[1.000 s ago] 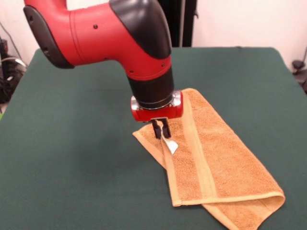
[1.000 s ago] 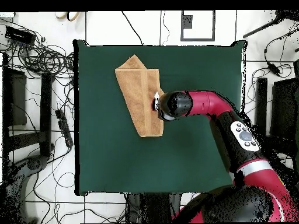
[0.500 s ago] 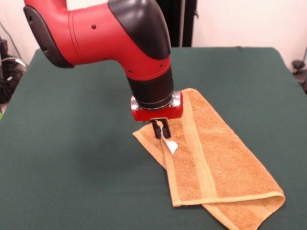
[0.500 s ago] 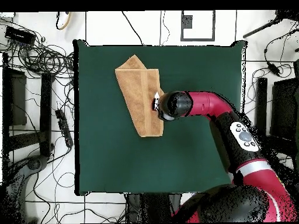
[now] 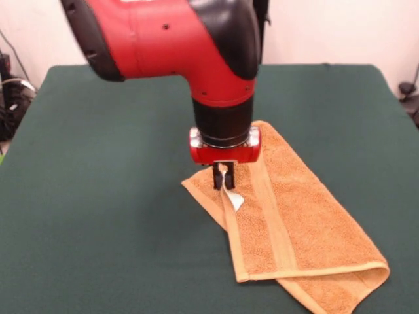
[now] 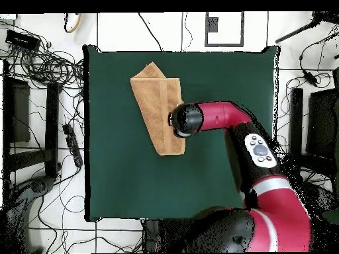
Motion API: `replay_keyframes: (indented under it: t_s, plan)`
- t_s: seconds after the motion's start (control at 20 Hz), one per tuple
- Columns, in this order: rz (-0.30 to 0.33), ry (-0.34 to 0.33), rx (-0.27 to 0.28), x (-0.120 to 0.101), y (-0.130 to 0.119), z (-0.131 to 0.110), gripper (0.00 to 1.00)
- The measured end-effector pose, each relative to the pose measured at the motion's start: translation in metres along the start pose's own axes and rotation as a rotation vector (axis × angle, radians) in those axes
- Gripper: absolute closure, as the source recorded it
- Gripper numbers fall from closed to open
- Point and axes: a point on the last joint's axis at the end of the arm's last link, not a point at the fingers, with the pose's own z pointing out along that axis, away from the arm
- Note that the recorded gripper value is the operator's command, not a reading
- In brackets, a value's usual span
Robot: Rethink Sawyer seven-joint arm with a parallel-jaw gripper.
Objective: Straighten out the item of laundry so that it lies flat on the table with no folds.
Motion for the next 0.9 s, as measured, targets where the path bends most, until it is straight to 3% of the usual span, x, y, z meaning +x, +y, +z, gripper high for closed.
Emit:
replay_keyframes:
  t_s: [0.3, 0.9]
  plan:
    - [-0.016, -0.030, 0.153, 0.003, 0.023, 0.001, 1.00]
    - [0.050, -0.094, 0.370, 0.011, 0.053, 0.008, 1.00]
